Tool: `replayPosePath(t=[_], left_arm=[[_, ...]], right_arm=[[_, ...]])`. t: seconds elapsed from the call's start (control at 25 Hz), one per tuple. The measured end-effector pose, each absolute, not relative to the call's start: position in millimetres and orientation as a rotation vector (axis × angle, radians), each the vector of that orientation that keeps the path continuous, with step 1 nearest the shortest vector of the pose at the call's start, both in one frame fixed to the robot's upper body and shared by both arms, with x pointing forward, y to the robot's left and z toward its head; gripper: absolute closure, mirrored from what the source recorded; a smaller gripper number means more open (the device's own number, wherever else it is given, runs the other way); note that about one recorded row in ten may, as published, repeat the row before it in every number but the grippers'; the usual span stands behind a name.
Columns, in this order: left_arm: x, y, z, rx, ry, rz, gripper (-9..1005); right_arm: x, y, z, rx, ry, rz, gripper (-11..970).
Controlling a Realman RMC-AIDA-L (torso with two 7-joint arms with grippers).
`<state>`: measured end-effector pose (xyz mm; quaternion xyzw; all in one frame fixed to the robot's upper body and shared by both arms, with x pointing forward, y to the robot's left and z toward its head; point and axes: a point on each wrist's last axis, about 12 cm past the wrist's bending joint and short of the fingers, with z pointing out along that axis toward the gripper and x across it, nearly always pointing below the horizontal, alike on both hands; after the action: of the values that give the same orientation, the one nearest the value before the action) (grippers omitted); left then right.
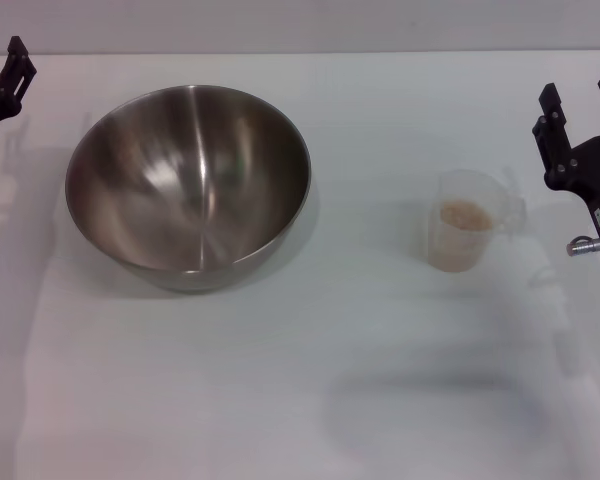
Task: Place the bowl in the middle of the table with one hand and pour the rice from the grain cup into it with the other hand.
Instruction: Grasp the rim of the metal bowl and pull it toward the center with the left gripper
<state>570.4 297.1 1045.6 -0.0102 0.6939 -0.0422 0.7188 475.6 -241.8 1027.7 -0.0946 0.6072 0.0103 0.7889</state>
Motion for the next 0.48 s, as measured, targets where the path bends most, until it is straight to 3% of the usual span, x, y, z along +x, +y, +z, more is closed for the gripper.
replayPosePath(t=[0.48], left_arm=[[568.7, 298.2, 1044.6, -0.024, 1.536, -0.091, 158]], right_arm=[[474.3, -241.5, 1027.0, -0.203, 1.31, 0.023, 391]])
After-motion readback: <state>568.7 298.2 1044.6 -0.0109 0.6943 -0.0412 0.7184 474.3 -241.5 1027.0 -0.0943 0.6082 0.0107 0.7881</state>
